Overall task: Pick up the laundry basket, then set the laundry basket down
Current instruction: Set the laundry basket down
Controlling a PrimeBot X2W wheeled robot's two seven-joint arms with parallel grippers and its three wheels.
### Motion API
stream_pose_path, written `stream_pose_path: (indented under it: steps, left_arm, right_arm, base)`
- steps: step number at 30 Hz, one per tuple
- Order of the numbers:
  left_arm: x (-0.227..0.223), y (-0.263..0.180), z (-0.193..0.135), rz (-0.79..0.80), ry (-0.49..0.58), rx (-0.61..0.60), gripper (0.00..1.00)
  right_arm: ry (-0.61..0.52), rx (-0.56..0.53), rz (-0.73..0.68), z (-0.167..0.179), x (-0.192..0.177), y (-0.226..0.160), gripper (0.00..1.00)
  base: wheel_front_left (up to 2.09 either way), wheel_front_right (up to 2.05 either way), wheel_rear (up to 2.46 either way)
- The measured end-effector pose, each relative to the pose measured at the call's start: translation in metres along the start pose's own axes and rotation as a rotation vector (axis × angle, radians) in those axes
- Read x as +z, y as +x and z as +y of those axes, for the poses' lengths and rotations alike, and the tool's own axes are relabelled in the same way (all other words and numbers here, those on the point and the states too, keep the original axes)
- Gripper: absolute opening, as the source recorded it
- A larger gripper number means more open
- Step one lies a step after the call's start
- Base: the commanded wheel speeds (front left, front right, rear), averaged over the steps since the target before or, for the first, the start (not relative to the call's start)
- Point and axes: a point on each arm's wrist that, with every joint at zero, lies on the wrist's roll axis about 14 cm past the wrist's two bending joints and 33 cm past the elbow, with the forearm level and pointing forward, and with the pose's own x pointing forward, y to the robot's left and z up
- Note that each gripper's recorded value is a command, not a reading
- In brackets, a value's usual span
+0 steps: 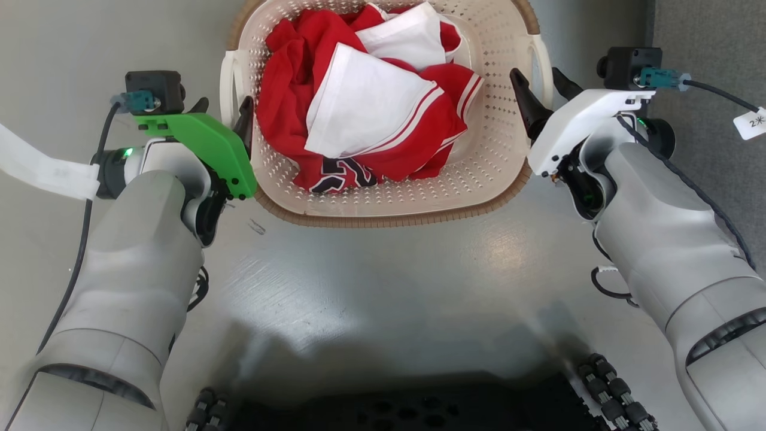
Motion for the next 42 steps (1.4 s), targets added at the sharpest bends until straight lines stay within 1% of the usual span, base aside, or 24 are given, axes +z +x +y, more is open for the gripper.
stream_pose_path:
  steps: [6,9,19,30,32,42]
  left_arm:
    - [0.004,-0.005,-0.001,-0.009,0.018,0.003,1.00]
    - [0.004,-0.009,-0.003,-0.009,0.067,-0.001,1.00]
    - [0.011,-0.032,-0.011,-0.050,0.073,-0.001,1.00]
    - [0.033,-0.066,-0.027,-0.162,0.064,-0.010,1.00]
    - [0.037,-0.073,-0.031,-0.183,0.048,-0.015,1.00]
    - [0.065,-0.109,-0.049,-0.303,0.043,-0.037,1.00]
  right_arm:
    - [0.002,-0.004,-0.009,0.002,0.005,-0.005,1.00]
    - [0.004,-0.008,-0.022,0.002,0.010,-0.010,1.00]
    - [-0.009,-0.017,-0.077,0.007,0.031,-0.033,1.00]
    - [-0.027,-0.012,-0.164,0.019,0.054,-0.070,1.00]
    - [-0.032,-0.010,-0.179,0.022,0.058,-0.077,1.00]
    - [-0.084,0.019,-0.261,0.042,0.078,-0.112,1.00]
  base:
    - [0.00,0.00,0.00]
    - [0.00,0.00,0.00]
    - [0.00,0.00,0.00]
    - [0.00,0.00,0.00]
    - [0.00,0.00,0.00]
    - [0.00,0.00,0.00]
